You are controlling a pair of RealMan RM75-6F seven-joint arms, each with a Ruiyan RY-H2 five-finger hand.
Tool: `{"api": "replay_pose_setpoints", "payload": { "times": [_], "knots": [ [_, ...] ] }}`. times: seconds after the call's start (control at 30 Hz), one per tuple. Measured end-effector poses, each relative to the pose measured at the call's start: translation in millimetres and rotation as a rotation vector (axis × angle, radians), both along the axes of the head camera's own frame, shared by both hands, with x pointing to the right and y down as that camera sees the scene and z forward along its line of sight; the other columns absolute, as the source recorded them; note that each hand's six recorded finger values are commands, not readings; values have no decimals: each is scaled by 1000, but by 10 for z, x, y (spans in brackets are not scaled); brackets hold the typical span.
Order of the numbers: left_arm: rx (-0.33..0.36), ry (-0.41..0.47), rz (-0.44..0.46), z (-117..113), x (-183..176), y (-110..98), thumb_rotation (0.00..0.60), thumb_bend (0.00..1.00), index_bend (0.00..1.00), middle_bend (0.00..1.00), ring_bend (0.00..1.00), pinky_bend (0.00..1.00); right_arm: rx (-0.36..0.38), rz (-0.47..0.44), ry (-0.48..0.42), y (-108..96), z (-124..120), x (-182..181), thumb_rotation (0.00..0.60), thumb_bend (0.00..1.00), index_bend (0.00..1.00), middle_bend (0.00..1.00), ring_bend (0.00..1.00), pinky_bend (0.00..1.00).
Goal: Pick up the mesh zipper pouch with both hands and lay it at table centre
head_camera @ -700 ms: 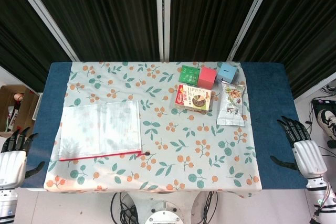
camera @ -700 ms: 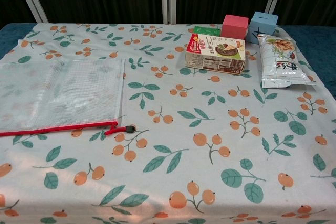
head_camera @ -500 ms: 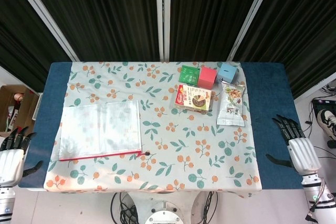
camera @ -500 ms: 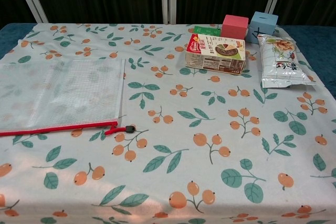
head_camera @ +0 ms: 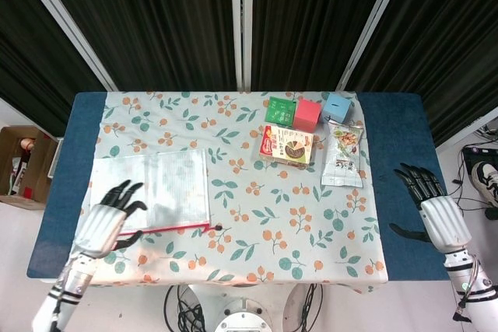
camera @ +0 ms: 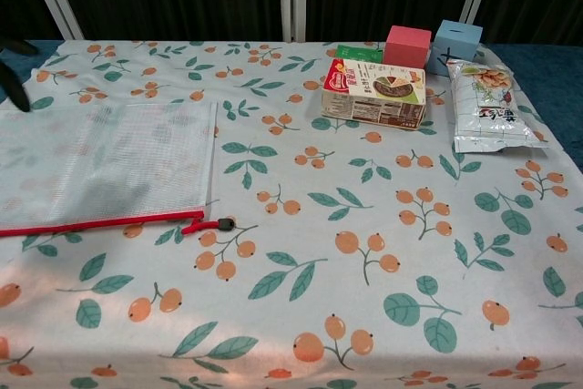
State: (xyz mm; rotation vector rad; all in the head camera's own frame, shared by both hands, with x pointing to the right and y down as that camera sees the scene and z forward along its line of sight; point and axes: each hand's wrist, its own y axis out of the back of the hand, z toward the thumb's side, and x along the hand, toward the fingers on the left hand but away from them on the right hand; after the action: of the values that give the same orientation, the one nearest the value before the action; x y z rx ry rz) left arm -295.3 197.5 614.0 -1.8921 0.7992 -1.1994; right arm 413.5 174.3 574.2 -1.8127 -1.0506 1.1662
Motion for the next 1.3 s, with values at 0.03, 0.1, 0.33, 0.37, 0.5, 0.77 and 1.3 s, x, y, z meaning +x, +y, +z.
{"api": "replay_pose_setpoints", "payload": {
  "times": [0.03,0.1,0.33,0.37,0.5,0.77,1.3],
  "knots": [
    [-14,9,28,60,129,-1,600,239,382,99,53,162,2,-6,-1,-7,-3,-9,600,28,0,26,0,33],
    [-38,23,73,194,401,0,600,252,383,99,53,162,2,-14,-6,-17,-2,-22,600,28,0,26,0,33],
    [-119,-7,132,622,988,76,600,261,395,99,52,162,-14,-20,-11,-14,69,-13,600,28,0,27,0,34],
    [-128,-13,134,658,1034,89,600,261,396,99,52,162,-16,-19,-11,-12,79,-11,600,28,0,27,0,33],
    [-165,-30,123,781,1198,140,600,273,397,99,52,162,-22,-17,-17,-4,106,4,600,28,0,26,0,33],
    [-183,-92,126,956,1400,162,600,295,404,99,52,162,-28,-15,-33,12,122,19,600,27,0,27,0,33],
    [-187,-175,121,1072,1388,221,600,362,478,99,51,162,-39,8,-50,77,117,118,600,28,0,27,0,34]
  ]
}}
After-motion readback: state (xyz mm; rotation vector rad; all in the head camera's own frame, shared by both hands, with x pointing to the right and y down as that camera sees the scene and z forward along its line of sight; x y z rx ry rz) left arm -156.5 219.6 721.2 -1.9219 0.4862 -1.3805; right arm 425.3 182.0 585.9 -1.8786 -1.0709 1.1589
